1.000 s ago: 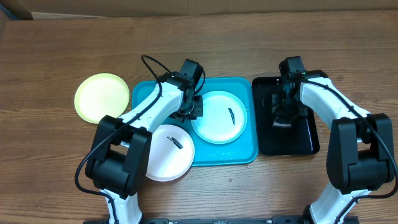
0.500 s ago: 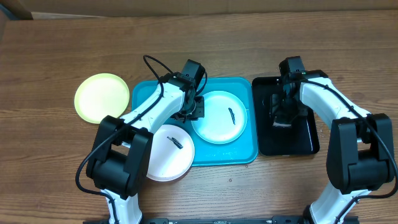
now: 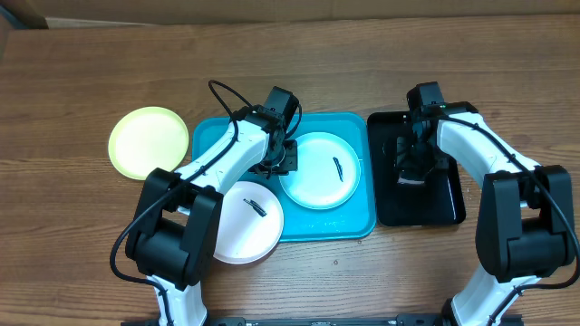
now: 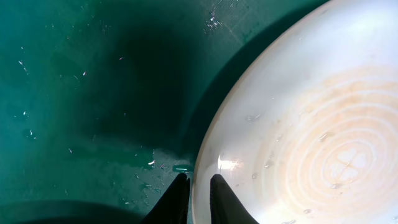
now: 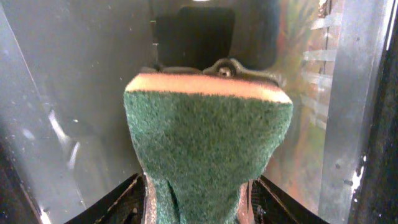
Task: Clean dirty plates on tray and stack at the side
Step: 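Grasp the green sponge with the right gripper and lift it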
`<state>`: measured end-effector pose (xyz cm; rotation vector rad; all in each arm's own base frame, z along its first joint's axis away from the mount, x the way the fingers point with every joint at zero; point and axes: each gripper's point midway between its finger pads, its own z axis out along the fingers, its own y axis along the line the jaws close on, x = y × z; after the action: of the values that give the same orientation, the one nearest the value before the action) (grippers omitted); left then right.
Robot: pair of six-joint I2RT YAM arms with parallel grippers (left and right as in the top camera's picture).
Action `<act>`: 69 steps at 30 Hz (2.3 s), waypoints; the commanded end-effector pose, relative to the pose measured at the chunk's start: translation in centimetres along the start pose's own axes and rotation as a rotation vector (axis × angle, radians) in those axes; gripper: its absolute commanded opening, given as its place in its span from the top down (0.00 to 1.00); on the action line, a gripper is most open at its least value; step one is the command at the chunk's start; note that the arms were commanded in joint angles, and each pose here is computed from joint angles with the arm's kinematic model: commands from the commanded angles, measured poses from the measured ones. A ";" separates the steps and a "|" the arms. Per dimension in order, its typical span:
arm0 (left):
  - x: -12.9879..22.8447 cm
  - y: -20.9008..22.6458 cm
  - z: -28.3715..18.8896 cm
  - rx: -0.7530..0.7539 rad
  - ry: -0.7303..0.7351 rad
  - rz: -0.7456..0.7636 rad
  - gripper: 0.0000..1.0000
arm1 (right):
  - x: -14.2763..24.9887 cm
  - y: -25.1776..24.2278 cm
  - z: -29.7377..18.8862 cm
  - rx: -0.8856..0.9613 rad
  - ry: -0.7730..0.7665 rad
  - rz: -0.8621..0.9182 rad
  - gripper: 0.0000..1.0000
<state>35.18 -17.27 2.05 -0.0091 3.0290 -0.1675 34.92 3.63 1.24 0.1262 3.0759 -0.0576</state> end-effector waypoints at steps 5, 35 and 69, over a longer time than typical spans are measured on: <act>0.0 -0.1 -0.3 -0.008 -0.012 0.009 0.85 | -1.9 0.3 -2.4 -0.009 -0.074 0.006 0.46; -0.3 0.1 -0.3 -0.024 -0.029 0.009 0.95 | -1.1 0.1 -2.1 -0.004 -0.045 0.019 0.95; 0.0 0.4 0.2 -0.028 -0.024 0.009 0.96 | -3.0 0.1 -4.7 -0.001 -0.103 0.022 0.96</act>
<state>35.28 -16.89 1.62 -0.0113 3.0172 -0.1393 35.24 3.61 2.53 0.1551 3.0828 -0.0653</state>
